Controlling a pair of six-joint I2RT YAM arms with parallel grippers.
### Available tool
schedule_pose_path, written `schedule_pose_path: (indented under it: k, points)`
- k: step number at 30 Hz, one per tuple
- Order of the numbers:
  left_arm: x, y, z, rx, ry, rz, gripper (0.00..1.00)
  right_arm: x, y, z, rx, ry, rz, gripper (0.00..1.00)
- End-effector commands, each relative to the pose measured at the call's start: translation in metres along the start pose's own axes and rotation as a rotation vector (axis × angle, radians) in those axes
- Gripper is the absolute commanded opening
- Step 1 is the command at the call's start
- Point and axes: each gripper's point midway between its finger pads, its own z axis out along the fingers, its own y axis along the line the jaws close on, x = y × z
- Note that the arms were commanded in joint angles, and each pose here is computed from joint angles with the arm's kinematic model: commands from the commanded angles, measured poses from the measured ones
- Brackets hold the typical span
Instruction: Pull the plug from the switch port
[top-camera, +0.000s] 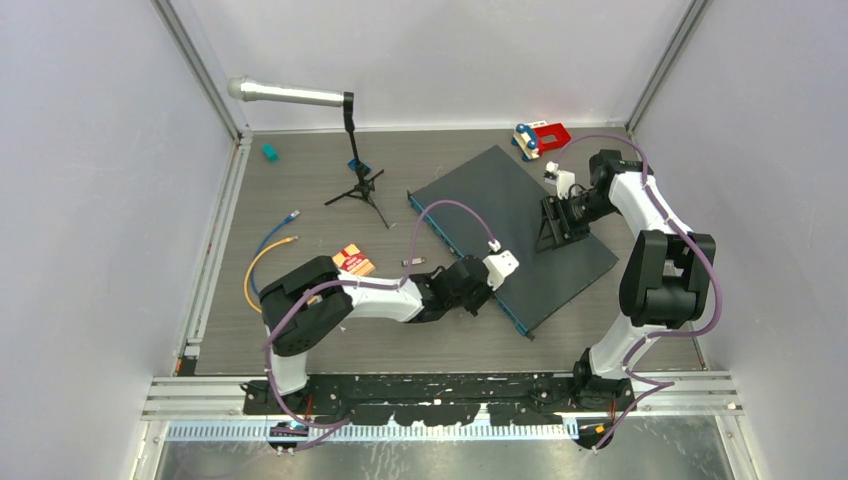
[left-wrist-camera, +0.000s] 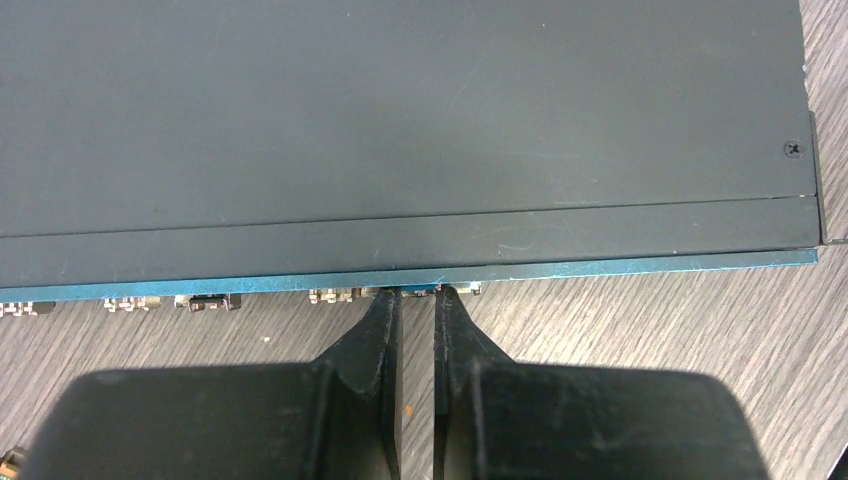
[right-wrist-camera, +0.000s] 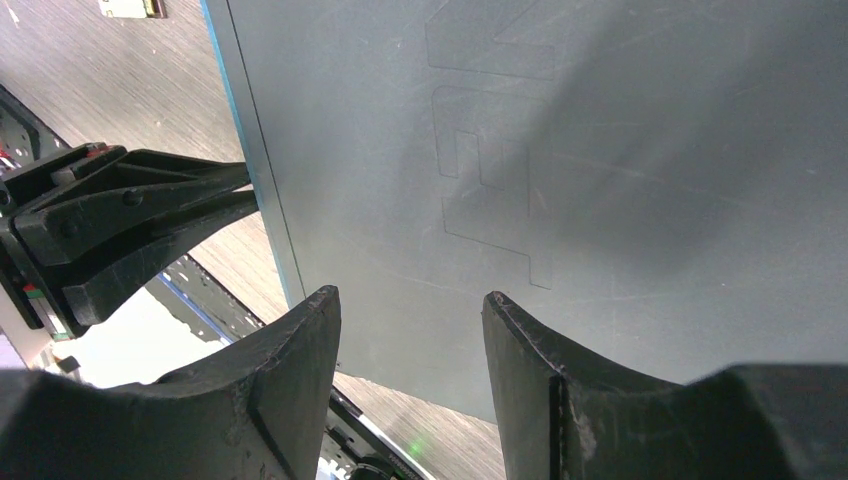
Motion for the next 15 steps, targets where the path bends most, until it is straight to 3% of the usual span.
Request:
schedule_pose_path:
  k: [1, 8, 15]
  points:
    - [-0.007, 0.001, 0.003, -0.030, 0.042, -0.020, 0.00, -0.008, 0.004, -0.004, -0.012, -0.016, -0.025, 0.59]
    - [0.016, 0.011, -0.005, -0.065, 0.145, 0.045, 0.00, -0.008, 0.004, -0.004, -0.015, -0.014, -0.027, 0.59]
    - [0.031, 0.013, -0.013, -0.086, 0.143, 0.101, 0.00, -0.008, 0.004, -0.004, -0.016, -0.013, -0.028, 0.59]
